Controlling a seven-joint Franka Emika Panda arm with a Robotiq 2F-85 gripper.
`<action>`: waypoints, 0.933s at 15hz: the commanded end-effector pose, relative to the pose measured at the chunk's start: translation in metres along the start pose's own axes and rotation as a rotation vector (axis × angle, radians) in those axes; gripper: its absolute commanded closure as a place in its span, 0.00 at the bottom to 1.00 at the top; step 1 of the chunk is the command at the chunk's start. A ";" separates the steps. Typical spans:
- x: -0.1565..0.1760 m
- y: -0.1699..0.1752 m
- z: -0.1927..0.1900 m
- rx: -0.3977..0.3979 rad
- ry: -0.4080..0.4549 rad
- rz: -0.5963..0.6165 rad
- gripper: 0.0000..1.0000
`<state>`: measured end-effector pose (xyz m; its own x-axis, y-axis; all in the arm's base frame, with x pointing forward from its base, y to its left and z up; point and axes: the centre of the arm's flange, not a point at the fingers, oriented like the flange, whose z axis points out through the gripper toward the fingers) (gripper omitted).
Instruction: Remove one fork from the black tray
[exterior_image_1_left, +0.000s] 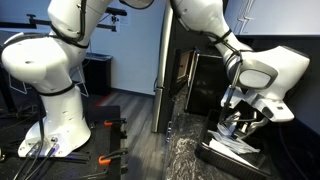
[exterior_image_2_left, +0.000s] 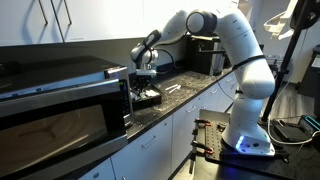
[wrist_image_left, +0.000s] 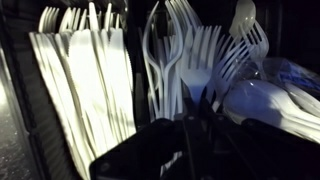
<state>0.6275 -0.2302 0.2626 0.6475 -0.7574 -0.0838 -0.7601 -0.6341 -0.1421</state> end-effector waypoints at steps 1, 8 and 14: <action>-0.026 0.013 -0.017 -0.029 -0.015 0.032 0.98; -0.050 0.015 -0.047 -0.044 0.038 0.031 0.98; -0.067 0.017 -0.065 -0.091 0.066 0.065 0.98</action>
<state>0.5892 -0.2104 0.3196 0.6306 -0.7753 -0.0339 -0.7750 -0.6269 -0.0795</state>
